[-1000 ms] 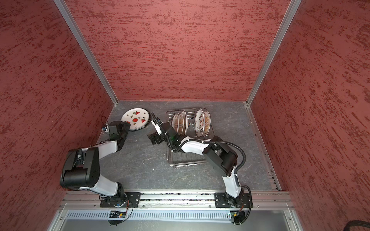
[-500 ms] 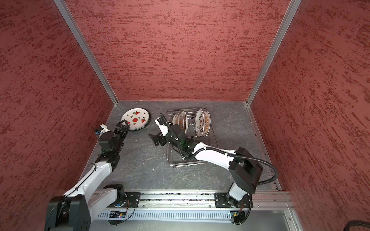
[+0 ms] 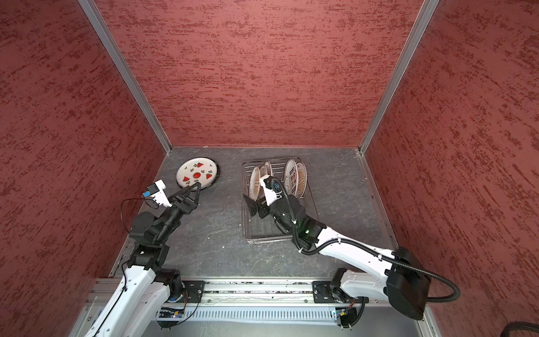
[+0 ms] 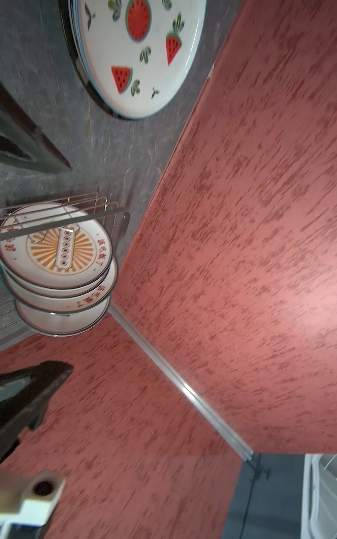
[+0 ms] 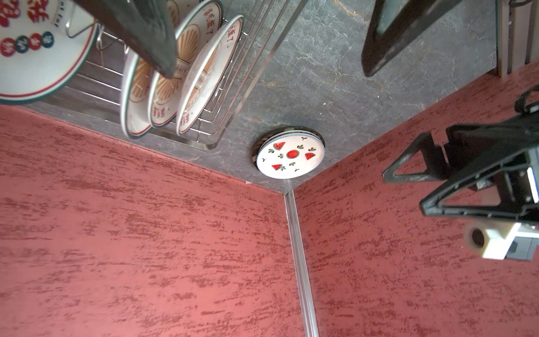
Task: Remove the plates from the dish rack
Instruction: 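Open the left gripper off the plate and draw it back toward the rack, then reach the right gripper down into the rack while the left gripper waits beside it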
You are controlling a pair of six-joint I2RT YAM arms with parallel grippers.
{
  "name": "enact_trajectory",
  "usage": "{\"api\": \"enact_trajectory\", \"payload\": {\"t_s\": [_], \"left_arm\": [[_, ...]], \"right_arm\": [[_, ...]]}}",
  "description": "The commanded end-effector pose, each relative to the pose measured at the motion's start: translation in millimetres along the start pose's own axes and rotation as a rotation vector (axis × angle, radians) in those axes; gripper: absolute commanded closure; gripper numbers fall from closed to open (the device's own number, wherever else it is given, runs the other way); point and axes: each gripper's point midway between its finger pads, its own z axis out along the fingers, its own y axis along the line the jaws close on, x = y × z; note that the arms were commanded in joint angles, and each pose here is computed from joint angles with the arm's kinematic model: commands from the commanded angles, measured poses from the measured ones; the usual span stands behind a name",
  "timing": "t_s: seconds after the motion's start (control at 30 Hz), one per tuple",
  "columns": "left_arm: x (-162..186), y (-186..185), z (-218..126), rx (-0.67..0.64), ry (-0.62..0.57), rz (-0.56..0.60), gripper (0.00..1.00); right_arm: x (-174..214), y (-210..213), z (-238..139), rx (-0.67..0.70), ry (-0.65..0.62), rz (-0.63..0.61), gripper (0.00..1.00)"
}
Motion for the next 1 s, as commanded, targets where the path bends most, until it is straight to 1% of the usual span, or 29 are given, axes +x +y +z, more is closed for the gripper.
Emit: {"api": "enact_trajectory", "payload": {"t_s": [0.0,0.2,0.27,0.37,0.43,0.57,0.63,0.7,0.77,0.9,0.93,0.97], "left_arm": [[21,-29,0,0.148,0.066,0.047,0.01],[51,-68,6,0.324,0.140,0.071,0.01],[61,-76,9,0.364,0.162,0.067,0.01],[74,-83,13,0.398,0.174,0.057,0.01],[80,-86,18,0.398,0.169,0.057,0.01],[86,-94,28,0.412,0.157,0.052,0.01],[95,-94,36,0.398,0.172,0.037,0.01],[108,-90,46,0.345,0.177,0.035,0.01],[118,-90,52,0.333,0.190,0.068,0.01],[122,-85,53,0.323,0.180,0.064,0.00],[122,-82,52,0.314,0.172,0.061,0.01],[121,-80,52,0.307,0.165,0.056,0.00]], "right_arm": [[-13,-21,-12,0.067,-0.036,0.042,0.01],[-18,-43,-24,0.101,-0.052,0.096,0.01],[-19,-52,-27,0.121,-0.060,0.113,0.01],[-19,-79,-26,0.173,-0.059,0.167,0.01],[-18,-95,-23,0.185,-0.040,0.215,0.01],[-15,-117,-17,0.218,-0.011,0.254,0.02],[-13,-123,-14,0.234,0.004,0.252,0.05],[-11,-128,-11,0.253,0.021,0.241,0.08],[-9,-133,-8,0.284,0.032,0.228,0.09],[-2,-146,-5,0.358,0.065,0.213,0.09],[-1,-145,-4,0.352,0.071,0.212,0.13],[-2,-143,-1,0.333,0.076,0.207,0.18]]}}
